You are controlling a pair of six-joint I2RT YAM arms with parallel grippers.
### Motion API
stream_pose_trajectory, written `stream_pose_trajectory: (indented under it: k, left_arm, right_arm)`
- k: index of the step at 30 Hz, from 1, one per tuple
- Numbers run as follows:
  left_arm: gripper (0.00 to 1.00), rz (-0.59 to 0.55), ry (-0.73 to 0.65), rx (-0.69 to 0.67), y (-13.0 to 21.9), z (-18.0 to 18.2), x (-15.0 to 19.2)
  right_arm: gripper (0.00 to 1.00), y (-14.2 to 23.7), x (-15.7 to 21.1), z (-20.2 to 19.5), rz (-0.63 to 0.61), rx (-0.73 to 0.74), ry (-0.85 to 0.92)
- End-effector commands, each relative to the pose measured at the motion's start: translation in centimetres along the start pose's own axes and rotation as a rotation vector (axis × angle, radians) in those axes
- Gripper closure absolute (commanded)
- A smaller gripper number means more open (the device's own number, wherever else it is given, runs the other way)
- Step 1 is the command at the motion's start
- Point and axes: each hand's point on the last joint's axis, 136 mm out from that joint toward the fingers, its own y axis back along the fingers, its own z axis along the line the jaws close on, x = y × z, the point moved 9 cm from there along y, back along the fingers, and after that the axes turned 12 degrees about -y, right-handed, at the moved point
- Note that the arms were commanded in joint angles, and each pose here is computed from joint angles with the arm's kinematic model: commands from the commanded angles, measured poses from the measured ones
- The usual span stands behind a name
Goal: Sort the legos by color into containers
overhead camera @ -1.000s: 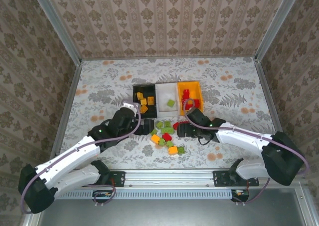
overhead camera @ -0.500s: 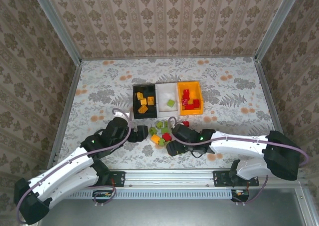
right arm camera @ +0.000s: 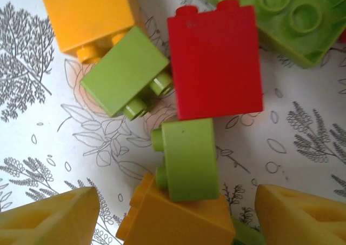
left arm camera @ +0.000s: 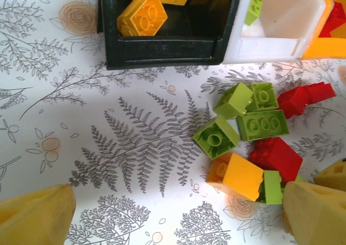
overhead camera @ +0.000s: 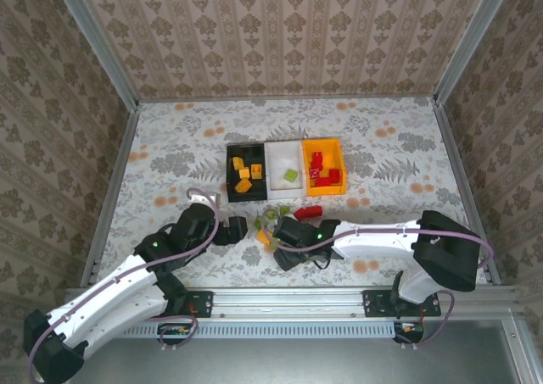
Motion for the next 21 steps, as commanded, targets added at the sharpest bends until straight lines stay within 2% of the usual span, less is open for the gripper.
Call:
stream_pose_trajectory:
  k: [1, 5, 13, 16, 19, 21]
  left_arm:
    - [0.0, 0.015, 0.027, -0.012, 0.0, 0.5, 0.5]
    - [0.0, 0.01, 0.035, -0.014, 0.1, 0.8, 0.6]
    - [0.0, 0.019, 0.048, -0.011, 0.0, 1.3, 1.3]
    - [0.0, 0.024, 0.05, -0.014, -0.1, 1.4, 1.4]
    - [0.0, 0.027, 0.052, -0.014, -0.2, 1.4, 1.6]
    - [0.0, 0.025, 0.054, -0.012, -0.2, 1.4, 1.6]
  right_arm:
    - [0.26, 0.4, 0.7, 1.4, 0.048, -0.028, 0.052]
    - [0.28, 0.7, 1.8, 2.7, 0.069, -0.07, 0.07]
    - [0.24, -0.5, 1.2, 2.8, 0.035, 0.058, 0.042]
    - [0.27, -1.3, 1.5, 3.0, 0.06, 0.057, 0.055]
    - [0.36, -1.7, 1.9, 3.0, 0.084, 0.055, 0.065]
    - [0.39, -1.6, 2.2, 3.0, 0.094, 0.054, 0.073]
